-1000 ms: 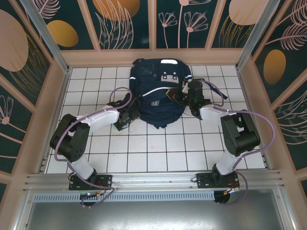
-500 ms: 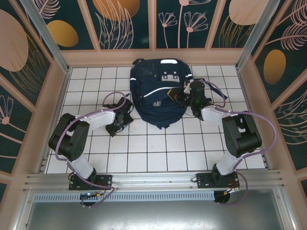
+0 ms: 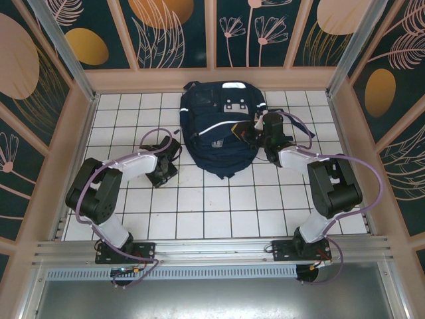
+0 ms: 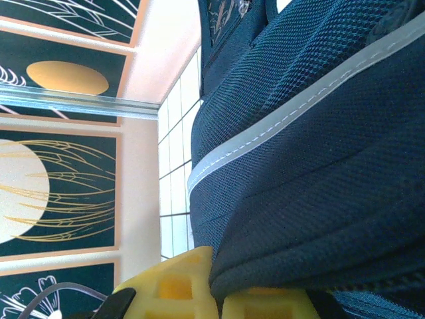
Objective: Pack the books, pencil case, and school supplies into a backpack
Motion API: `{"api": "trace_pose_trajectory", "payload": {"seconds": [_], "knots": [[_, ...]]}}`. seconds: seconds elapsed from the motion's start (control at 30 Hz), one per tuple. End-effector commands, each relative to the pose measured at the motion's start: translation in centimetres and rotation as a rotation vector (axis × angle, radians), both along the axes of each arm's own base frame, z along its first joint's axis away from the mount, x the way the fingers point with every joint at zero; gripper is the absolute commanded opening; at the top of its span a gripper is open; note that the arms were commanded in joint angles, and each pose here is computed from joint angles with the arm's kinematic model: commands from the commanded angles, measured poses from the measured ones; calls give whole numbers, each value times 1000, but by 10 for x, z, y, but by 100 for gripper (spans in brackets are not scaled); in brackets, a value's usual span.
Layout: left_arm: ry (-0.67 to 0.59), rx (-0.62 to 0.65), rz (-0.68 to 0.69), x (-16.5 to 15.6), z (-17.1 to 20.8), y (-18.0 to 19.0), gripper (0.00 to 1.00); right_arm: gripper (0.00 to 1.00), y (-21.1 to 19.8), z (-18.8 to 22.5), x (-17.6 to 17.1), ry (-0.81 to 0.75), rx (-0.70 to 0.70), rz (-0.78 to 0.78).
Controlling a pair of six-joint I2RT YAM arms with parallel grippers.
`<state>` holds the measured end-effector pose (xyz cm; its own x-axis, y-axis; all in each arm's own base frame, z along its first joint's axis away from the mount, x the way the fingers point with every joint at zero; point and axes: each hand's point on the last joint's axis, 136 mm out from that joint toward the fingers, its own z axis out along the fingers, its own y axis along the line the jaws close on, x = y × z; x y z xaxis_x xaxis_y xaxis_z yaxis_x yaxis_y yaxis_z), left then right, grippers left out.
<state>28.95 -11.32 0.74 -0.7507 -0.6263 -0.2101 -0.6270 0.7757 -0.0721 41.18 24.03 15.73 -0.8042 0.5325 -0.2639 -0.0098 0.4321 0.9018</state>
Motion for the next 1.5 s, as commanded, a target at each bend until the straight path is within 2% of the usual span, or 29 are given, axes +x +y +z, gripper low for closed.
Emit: {"api": "trace_pose_trajectory", "payload": {"seconds": [0.0, 0.27, 0.5, 0.63, 0.77, 1.07, 1.2, 1.47], "knots": [[34, 28, -127, 3, -31, 4, 35, 0, 13, 31, -1, -83, 36, 40], [11, 62, -240, -1, -18, 10, 43, 0, 21, 42, -5, -99, 34, 36], [-92, -55, -346, 4, 21, -14, 46, 0, 24, 49, -2, -112, 15, 34], [-232, -140, -380, 2, 48, -24, 44, 0, 25, 54, -1, -117, 28, 36], [-287, -211, -406, -2, 65, -35, 42, 0, 25, 55, 1, -118, 33, 30], [-350, -289, -598, -5, 92, -112, 43, 0, 30, 60, 2, -115, 67, 30], [-389, -402, -628, -9, 93, -147, 43, 0, 43, 67, -1, -119, 126, 48], [-417, -404, -767, -5, 104, -202, 45, 0, 71, 84, -14, -133, 176, 157]]}}
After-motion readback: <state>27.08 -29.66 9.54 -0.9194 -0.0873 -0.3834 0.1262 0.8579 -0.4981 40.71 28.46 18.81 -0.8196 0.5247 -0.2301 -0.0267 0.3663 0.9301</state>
